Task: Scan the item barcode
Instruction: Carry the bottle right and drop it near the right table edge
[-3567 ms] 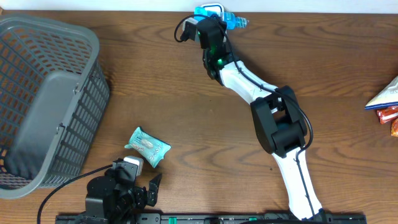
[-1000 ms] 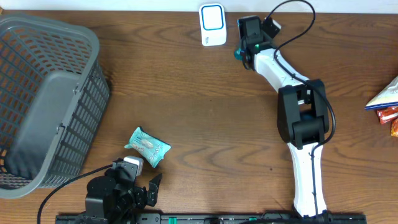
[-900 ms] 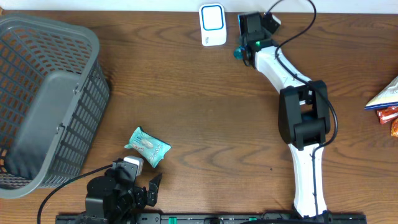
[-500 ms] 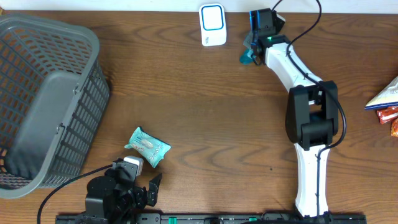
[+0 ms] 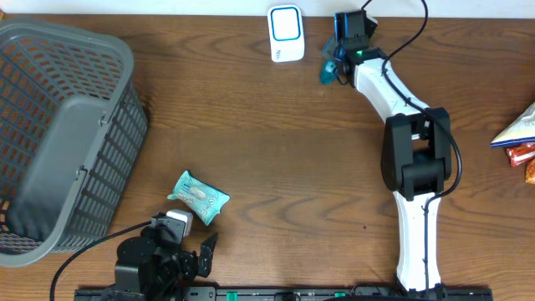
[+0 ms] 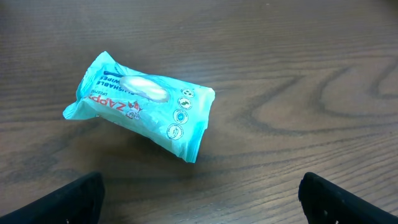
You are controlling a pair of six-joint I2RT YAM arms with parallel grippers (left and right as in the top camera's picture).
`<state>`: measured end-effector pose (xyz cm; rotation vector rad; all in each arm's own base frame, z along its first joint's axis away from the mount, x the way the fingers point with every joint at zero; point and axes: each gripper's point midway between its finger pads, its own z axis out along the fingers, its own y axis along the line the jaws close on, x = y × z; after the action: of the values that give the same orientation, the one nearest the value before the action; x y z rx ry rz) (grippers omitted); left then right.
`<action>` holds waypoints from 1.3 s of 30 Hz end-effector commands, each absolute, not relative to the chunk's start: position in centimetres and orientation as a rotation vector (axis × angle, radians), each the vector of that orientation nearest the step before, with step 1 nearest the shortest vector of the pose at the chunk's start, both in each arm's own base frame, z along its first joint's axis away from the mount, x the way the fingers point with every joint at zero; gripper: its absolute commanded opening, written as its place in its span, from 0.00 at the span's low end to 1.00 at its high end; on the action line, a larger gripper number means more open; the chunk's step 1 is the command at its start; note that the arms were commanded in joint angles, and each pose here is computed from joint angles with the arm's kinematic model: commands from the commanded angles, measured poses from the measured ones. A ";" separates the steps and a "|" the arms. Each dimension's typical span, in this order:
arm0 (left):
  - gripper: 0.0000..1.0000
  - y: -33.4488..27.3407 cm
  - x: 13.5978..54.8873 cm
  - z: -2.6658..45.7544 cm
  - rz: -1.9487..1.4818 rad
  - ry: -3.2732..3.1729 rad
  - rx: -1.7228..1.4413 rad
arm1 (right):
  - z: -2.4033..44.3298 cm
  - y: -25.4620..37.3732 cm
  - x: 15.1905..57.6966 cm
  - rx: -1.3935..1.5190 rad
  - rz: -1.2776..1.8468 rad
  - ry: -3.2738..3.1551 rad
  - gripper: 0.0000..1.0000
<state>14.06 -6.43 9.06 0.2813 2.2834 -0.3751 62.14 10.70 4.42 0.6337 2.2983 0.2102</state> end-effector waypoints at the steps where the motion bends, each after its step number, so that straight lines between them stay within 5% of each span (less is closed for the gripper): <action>1: 0.99 -6.5 13.8 9.0 -0.382 2.290 0.282 | -6.9 10.1 57.4 0.490 0.051 2.574 0.01; 9: 0.99 -6.5 13.8 9.0 -0.382 2.290 0.282 | -6.3 5.3 54.6 0.514 -0.212 2.659 0.01; 16: 0.99 -6.5 13.8 9.0 -0.382 2.290 0.283 | -2.9 -4.6 47.4 0.764 -0.745 2.709 0.01; 20: 0.99 -6.5 13.8 9.0 -0.382 2.290 0.282 | -4.4 -5.5 45.0 0.835 -0.667 2.847 0.01; 22: 0.99 -6.5 13.8 9.0 -0.382 2.290 0.282 | -5.9 -5.9 43.8 0.872 -0.641 2.889 0.14; 25: 0.99 -6.5 13.8 9.0 -0.382 2.290 0.282 | -7.6 -5.9 42.0 0.925 -0.584 2.946 0.01; 28: 0.99 -6.5 13.8 9.0 -0.382 2.290 0.282 | -9.0 -5.6 40.0 0.950 -0.558 3.009 0.01; 29: 0.99 -6.5 13.8 9.0 -0.382 2.290 0.282 | -9.1 -5.5 39.7 0.952 -0.554 3.021 0.05; 30: 0.99 -6.5 13.8 9.0 -0.382 2.290 0.282 | -9.2 -5.4 39.5 0.953 -0.552 3.028 0.31; 32: 0.99 -6.5 13.8 9.0 -0.382 2.290 0.282 | -9.5 -5.4 38.9 0.953 -0.562 3.040 0.45; 33: 0.99 -6.5 13.8 9.0 -0.382 2.290 0.282 | -9.6 -5.4 38.7 0.953 -0.566 3.046 0.41; 34: 0.99 -6.5 13.8 9.0 -0.382 2.290 0.282 | -9.7 -5.5 38.4 0.955 -0.572 3.053 0.15; 35: 0.99 -6.5 13.8 9.0 -0.382 2.290 0.282 | -9.8 -5.6 38.2 0.961 -0.575 3.056 0.01; 39: 0.99 -6.5 13.8 9.0 -0.381 2.290 0.282 | -9.7 -7.2 37.9 1.022 -0.585 3.040 0.01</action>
<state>14.06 -6.43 9.06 0.2813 2.2834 -0.3751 43.16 -10.72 0.43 0.7994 2.7179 -0.9121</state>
